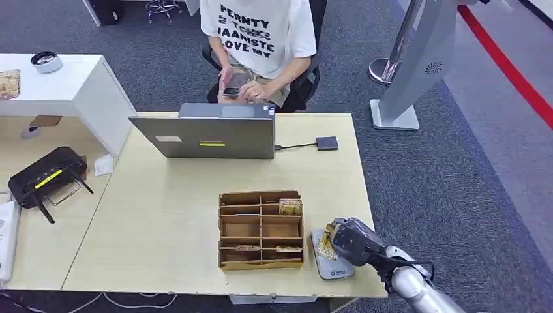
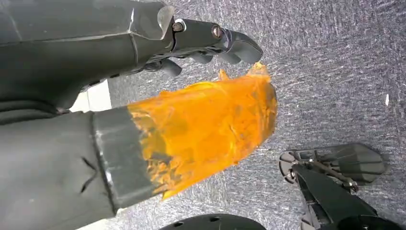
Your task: Pass the card to the sensor for recognition and then transmit it.
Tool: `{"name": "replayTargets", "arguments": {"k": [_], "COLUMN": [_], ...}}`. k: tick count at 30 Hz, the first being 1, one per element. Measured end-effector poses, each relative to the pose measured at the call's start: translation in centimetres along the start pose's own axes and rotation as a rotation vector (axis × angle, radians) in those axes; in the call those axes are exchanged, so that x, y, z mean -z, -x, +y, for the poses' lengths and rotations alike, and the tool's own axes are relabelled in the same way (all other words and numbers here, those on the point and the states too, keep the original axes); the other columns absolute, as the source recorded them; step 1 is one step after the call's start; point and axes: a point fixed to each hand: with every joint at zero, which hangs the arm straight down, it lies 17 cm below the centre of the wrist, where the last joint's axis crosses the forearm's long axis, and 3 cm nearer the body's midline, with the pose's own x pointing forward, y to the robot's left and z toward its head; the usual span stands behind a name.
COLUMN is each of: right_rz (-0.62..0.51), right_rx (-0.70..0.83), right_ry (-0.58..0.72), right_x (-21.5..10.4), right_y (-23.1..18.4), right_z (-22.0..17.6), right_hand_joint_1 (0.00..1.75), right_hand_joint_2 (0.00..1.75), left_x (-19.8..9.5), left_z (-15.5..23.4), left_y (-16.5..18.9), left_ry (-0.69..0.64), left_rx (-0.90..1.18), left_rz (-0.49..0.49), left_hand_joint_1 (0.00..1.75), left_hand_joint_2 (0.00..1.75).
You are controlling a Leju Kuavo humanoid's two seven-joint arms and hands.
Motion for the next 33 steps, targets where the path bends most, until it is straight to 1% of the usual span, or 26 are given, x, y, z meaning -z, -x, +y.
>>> {"name": "replayTargets", "arguments": {"k": [33], "right_rz": [0.05], "right_rx": [-0.083], "right_ry": [0.035], "right_x": [-0.1], "right_y": [1.3], "right_z": [-0.5], "right_hand_joint_1": [1.75], "right_hand_joint_2": [1.75], "left_x": [0.0], "left_z": [-0.1], "left_y": [0.0], "left_ry": [0.007], "left_rx": [0.001], "left_rz": [0.0], "left_hand_joint_1": [0.0], "left_hand_joint_2": [0.0]}}
